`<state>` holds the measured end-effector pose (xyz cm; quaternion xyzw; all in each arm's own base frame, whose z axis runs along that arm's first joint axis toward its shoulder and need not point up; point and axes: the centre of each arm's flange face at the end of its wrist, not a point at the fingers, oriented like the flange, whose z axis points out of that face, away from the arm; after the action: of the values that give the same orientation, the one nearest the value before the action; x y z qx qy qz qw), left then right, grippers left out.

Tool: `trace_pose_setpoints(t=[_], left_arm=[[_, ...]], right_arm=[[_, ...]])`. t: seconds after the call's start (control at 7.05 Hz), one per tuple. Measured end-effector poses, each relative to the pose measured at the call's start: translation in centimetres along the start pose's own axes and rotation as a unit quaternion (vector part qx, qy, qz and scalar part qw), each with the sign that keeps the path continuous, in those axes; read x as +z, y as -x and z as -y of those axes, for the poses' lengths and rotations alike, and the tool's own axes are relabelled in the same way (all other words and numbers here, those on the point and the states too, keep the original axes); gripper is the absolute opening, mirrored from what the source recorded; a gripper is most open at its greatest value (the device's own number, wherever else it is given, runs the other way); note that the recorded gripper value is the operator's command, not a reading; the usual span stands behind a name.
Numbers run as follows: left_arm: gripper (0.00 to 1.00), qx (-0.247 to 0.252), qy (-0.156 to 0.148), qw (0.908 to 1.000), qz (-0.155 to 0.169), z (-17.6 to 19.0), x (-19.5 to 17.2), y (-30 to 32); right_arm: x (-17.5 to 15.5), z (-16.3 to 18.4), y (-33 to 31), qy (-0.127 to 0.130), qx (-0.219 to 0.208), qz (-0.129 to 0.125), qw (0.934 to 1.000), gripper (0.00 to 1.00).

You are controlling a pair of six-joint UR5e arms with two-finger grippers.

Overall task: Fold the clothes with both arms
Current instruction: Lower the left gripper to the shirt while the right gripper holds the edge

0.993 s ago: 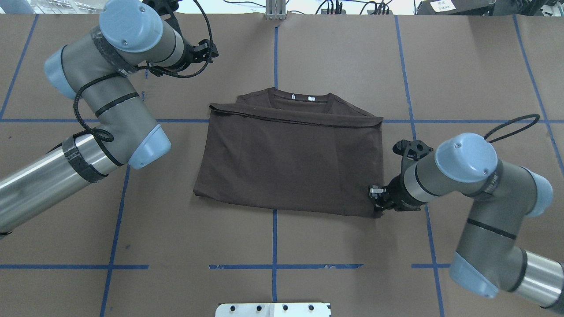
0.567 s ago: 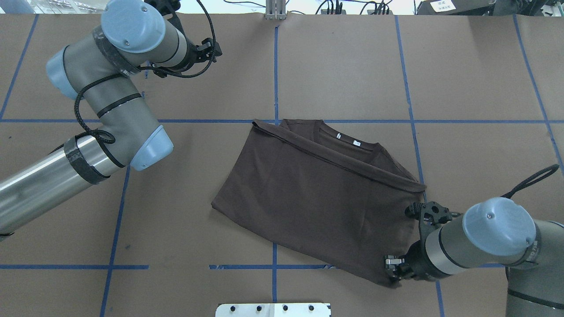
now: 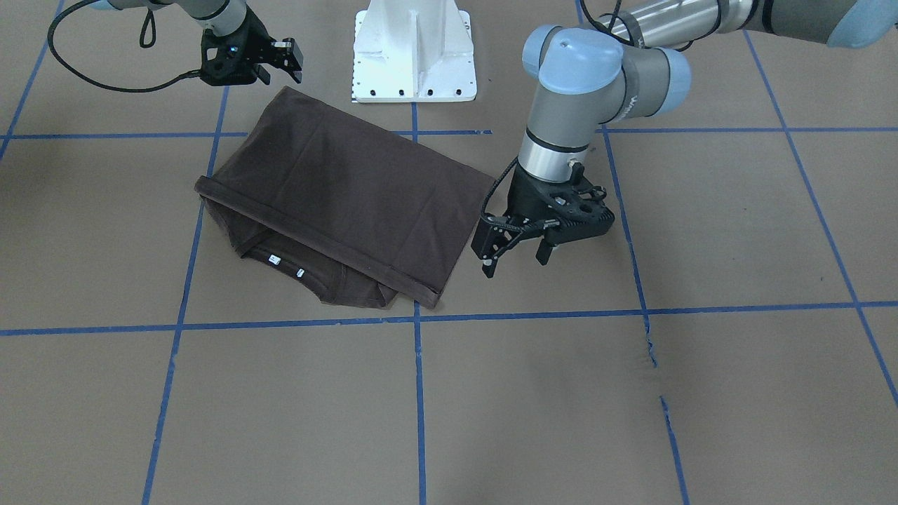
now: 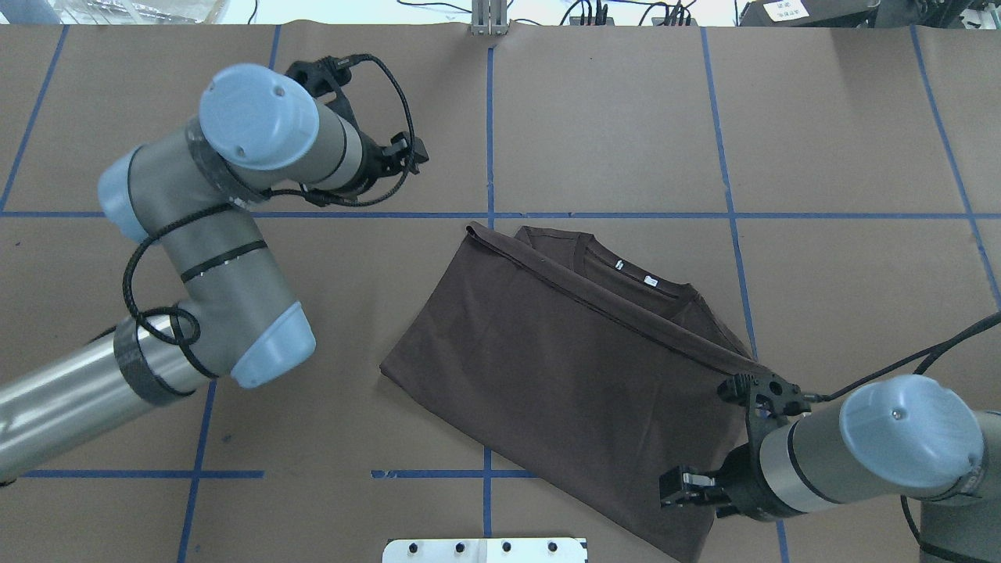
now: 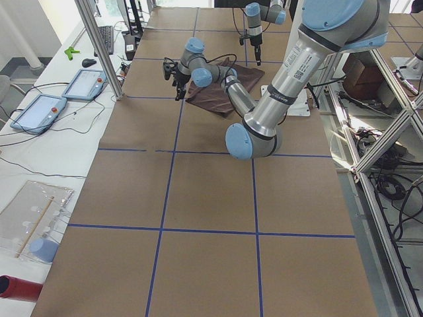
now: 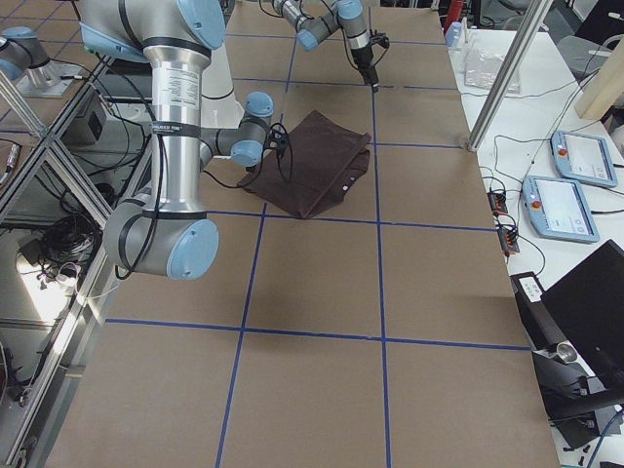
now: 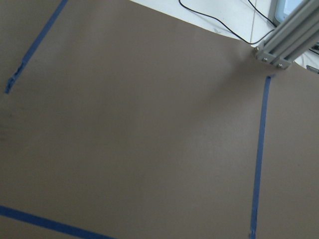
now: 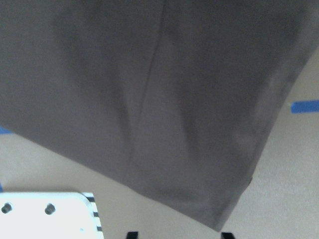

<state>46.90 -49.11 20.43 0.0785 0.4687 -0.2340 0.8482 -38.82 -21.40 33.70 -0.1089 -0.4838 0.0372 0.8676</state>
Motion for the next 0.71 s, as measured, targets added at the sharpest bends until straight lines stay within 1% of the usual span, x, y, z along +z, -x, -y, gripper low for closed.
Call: trace_pose_setpoints(t=[0.14,0.28,0.43,0.57,0.71], left_arm=[[0.93,-0.033,0.031,0.9989,0.011,-5.6,0.3,1.1],[0.93,-0.057,0.051,0.9967,0.027,-10.0,0.6,2.4],[0.93,-0.068,0.059,0.9949,0.045,-12.7,0.9,3.7],[0.92,-0.074,0.065,0.9933,0.061,-14.6,1.2,5.1],[0.91,-0.076,0.069,0.9921,0.072,-16.0,1.7,5.9]], right_arm=[[-2.3,2.2,0.8,-0.028,0.011,0.022,0.9993,1.0],[-4.3,4.0,1.8,-0.051,0.017,0.043,0.9976,1.0],[-5.9,5.3,2.9,-0.068,0.02,0.062,0.9956,1.0],[-6.9,6.1,3.8,-0.079,0.02,0.075,0.9938,1.0],[-7.3,6.5,4.2,-0.084,0.02,0.081,0.9929,1.0]])
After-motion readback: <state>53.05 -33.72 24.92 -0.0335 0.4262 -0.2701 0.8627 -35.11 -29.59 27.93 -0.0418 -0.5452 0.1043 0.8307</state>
